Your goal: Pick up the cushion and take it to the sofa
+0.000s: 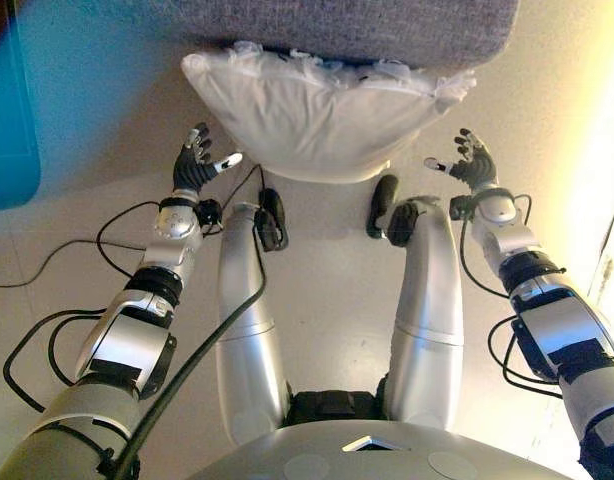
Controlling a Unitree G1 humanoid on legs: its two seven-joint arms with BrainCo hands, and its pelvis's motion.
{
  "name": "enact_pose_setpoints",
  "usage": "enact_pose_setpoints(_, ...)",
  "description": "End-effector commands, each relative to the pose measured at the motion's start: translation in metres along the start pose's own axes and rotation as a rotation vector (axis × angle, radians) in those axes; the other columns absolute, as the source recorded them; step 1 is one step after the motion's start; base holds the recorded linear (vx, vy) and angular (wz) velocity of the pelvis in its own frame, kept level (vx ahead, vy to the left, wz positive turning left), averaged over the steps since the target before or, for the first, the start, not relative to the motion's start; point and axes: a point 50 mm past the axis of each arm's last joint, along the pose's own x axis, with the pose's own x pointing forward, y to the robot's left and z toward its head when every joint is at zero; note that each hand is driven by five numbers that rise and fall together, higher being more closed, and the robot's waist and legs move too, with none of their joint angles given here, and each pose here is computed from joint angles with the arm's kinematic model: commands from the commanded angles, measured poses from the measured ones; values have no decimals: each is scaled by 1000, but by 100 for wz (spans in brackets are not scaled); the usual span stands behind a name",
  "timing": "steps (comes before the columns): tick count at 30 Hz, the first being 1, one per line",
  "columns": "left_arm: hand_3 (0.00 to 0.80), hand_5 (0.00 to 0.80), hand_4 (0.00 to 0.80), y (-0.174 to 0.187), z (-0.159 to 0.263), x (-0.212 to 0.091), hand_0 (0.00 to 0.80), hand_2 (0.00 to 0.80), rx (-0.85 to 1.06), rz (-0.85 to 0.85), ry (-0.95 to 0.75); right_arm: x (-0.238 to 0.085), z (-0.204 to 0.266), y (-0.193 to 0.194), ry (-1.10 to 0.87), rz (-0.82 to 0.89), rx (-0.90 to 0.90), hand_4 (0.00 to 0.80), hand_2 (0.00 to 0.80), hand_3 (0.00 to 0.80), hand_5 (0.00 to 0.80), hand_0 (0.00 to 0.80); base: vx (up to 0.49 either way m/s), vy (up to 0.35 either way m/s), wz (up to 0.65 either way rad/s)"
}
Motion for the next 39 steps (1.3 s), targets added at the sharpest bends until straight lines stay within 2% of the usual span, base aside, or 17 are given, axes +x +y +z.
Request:
enact_pose_setpoints(1, 0, 0, 0, 6, 19, 7, 0, 0, -58, 12, -69, 2, 14, -4, -49, 23, 48, 0, 0, 0, 0, 0, 35, -21, 6)
enact_pose_setpoints(8, 0, 0, 0, 0, 49, 28, 0, 0, -86, -12, -72, 11, 39, 6, -76, 124, 236, 0, 0, 0, 0, 0, 32, -24, 2)
enact_pose_setpoints(17, 0, 0, 0, 22, 57, 34, 0, 0, -50, 40, -17, 14, 49, 13, -63, 247, 261, 0, 0, 0, 0, 0, 38, -13, 3)
enact_pose_setpoints(27, 0, 0, 0, 56, 34, 25, 0, 0, -74, 237, 106, 15, 48, 17, -34, 272, 258, 0, 0, 0, 0, 0, 29, 5, -1)
enact_pose_setpoints(30, 0, 0, 0, 55, 29, 23, 0, 0, -67, 241, 106, 15, 51, 21, -33, 279, 276, 0, 0, 0, 0, 0, 35, -6, 1)
enact_pose_setpoints(39, 0, 0, 0, 41, 49, 35, 0, 0, -86, 183, 69, 17, 62, 26, -44, 314, 288, 0, 0, 0, 0, 0, 0, 0, 0)
